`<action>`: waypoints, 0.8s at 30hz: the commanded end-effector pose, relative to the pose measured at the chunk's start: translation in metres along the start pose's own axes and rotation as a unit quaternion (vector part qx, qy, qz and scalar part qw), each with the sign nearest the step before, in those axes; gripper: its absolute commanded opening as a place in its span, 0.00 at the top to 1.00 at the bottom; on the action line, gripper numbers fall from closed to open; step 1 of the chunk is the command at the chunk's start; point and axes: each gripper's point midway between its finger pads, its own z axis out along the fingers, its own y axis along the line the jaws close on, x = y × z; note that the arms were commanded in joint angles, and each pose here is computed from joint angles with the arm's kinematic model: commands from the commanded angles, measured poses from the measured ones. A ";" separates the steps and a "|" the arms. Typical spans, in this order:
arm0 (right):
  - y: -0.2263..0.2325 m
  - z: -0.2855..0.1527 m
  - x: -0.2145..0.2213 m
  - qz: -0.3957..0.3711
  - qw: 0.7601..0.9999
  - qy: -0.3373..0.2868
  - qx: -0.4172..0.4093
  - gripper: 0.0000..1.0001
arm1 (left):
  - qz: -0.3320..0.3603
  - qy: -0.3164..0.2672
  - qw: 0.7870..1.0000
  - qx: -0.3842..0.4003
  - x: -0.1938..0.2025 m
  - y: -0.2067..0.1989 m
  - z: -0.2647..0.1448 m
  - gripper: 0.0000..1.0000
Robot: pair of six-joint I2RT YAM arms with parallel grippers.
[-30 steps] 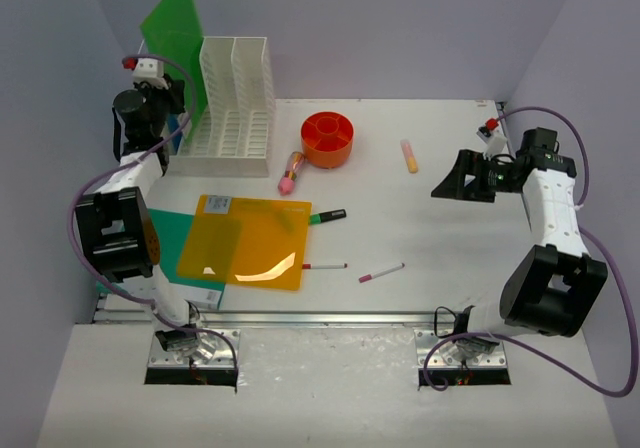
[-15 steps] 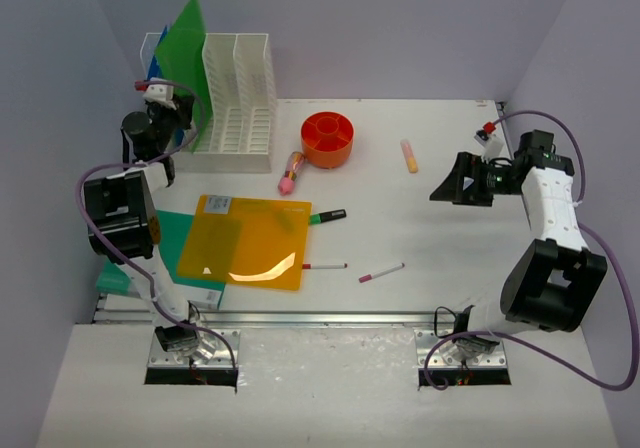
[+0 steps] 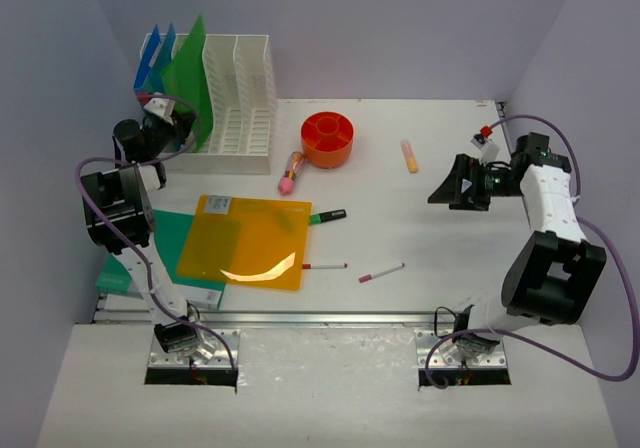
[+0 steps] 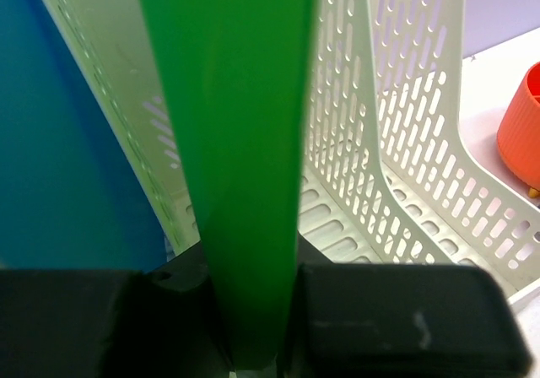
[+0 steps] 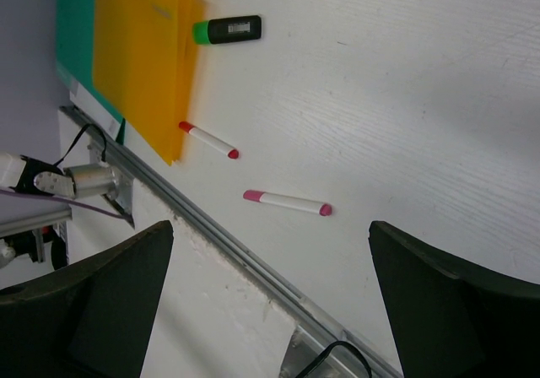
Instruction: Organize the desk
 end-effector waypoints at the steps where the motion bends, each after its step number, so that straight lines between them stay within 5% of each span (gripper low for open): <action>1: 0.007 0.000 -0.006 -0.002 1.000 0.000 -0.015 0.01 | 0.008 -0.004 0.999 0.040 -0.003 -0.005 -0.004 0.98; 2: 0.008 0.000 -0.006 -0.002 1.000 0.000 -0.015 0.01 | 0.001 0.001 0.999 0.034 0.001 -0.004 -0.005 0.98; 5: 0.009 0.000 -0.007 -0.008 1.000 0.002 -0.013 0.01 | -0.015 0.009 1.000 0.025 0.004 -0.006 -0.011 0.57; 7: 0.010 0.000 -0.008 -0.011 1.000 0.001 -0.012 0.01 | -0.021 0.006 1.000 0.014 -0.004 -0.006 -0.014 0.48; 18: 0.036 0.007 -0.009 -0.078 0.997 -0.010 -0.006 0.01 | -0.080 -0.047 0.995 -0.022 -0.145 -0.015 -0.059 0.40; 24: 0.068 0.047 0.017 -0.103 0.994 0.030 -0.032 0.01 | -0.112 0.017 0.993 0.012 -0.142 -0.058 -0.129 0.39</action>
